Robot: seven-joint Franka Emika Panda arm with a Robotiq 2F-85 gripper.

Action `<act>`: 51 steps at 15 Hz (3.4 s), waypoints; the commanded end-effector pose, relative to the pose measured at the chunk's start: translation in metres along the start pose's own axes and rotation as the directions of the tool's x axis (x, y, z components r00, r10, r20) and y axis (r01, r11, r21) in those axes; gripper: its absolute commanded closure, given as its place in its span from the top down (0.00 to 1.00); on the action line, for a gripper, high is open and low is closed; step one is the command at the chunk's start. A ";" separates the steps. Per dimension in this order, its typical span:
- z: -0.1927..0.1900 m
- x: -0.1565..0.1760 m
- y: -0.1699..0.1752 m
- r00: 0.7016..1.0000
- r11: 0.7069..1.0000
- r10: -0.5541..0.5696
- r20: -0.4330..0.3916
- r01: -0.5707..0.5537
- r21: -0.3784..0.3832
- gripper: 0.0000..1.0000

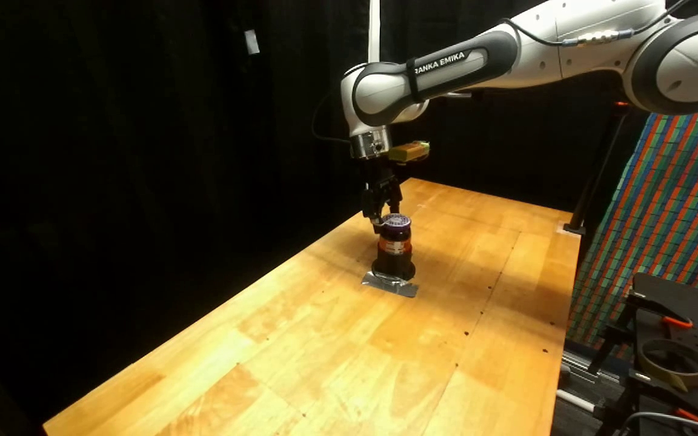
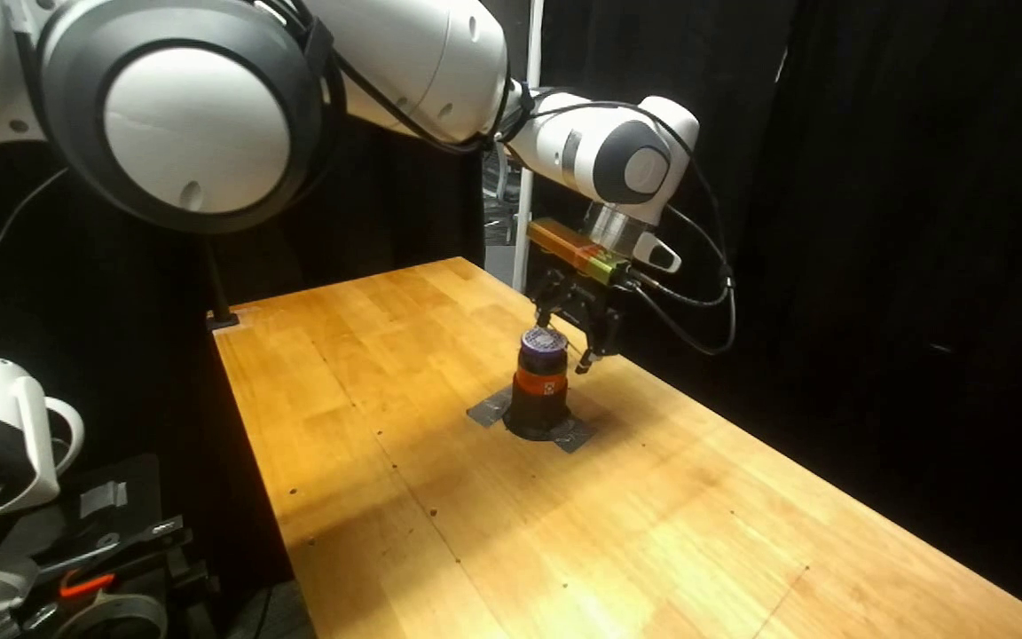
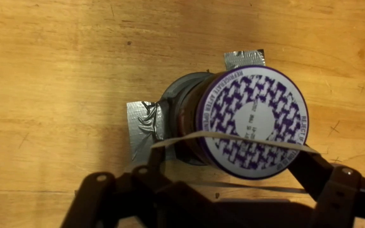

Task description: Put the rubber band around the base of the cup

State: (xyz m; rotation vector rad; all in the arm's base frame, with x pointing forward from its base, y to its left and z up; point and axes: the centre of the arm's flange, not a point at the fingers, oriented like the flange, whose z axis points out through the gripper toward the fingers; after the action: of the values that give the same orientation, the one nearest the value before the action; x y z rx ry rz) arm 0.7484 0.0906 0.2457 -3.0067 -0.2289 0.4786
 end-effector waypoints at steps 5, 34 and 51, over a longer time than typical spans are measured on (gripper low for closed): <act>0.008 -0.015 0.000 0.997 0.999 -0.029 0.074 0.026 0.045 1.00; 0.038 -0.138 0.000 0.992 0.997 0.020 -0.123 -0.011 0.072 1.00; 0.090 -0.208 -0.009 0.707 0.993 0.104 -0.700 -0.113 0.034 0.06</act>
State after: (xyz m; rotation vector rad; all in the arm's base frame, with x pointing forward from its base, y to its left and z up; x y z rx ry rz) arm 0.5578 0.0743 0.2181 -3.0025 -0.0320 -0.5117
